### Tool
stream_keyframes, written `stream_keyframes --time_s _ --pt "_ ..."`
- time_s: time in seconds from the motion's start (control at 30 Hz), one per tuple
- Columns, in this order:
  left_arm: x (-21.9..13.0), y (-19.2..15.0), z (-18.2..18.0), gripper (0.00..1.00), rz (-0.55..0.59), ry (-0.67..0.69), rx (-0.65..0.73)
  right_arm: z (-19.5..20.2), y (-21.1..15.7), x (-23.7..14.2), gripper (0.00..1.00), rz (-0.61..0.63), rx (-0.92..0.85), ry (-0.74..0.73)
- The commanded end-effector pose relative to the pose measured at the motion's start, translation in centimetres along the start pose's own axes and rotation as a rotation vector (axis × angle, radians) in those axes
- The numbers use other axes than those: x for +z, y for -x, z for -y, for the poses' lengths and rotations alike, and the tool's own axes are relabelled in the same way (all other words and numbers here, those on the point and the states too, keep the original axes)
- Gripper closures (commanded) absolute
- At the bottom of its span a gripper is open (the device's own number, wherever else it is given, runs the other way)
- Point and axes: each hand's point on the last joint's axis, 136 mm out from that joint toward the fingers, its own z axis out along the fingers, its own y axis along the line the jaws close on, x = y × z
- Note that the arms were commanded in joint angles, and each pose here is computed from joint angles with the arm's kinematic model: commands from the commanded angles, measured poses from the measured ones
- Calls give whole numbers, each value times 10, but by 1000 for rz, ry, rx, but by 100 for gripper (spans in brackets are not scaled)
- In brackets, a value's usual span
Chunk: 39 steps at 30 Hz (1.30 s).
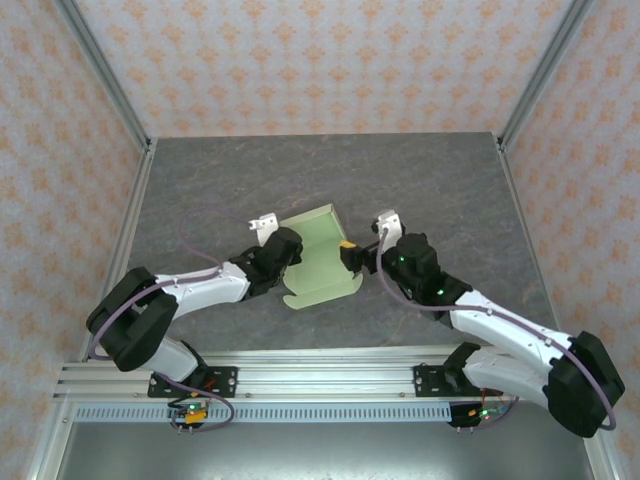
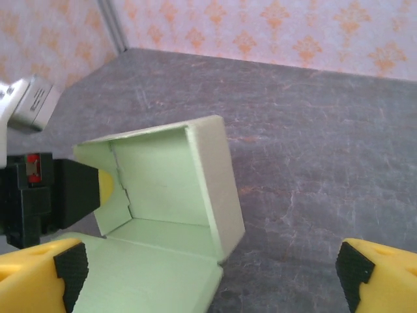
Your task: Fold the paper box
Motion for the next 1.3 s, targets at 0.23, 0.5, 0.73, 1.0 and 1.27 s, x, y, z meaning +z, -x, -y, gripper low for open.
stream_keyframes --time_s 0.23,0.5,0.73,1.0,1.27 --pt "-15 25 -13 100 2 119 -277 9 -24 -20 21 -121 951 -120" --pt "-23 29 -22 100 26 143 -376 -31 -35 -22 24 -158 1023 33" --pt "-21 25 -23 100 5 158 -431 -43 -25 -24 23 -152 1011 57" --pt "-23 23 -24 100 -9 170 -483 -65 -28 -2 38 -201 991 70" --pt "-21 17 -21 100 -36 162 -516 -73 -26 17 76 -244 924 26"
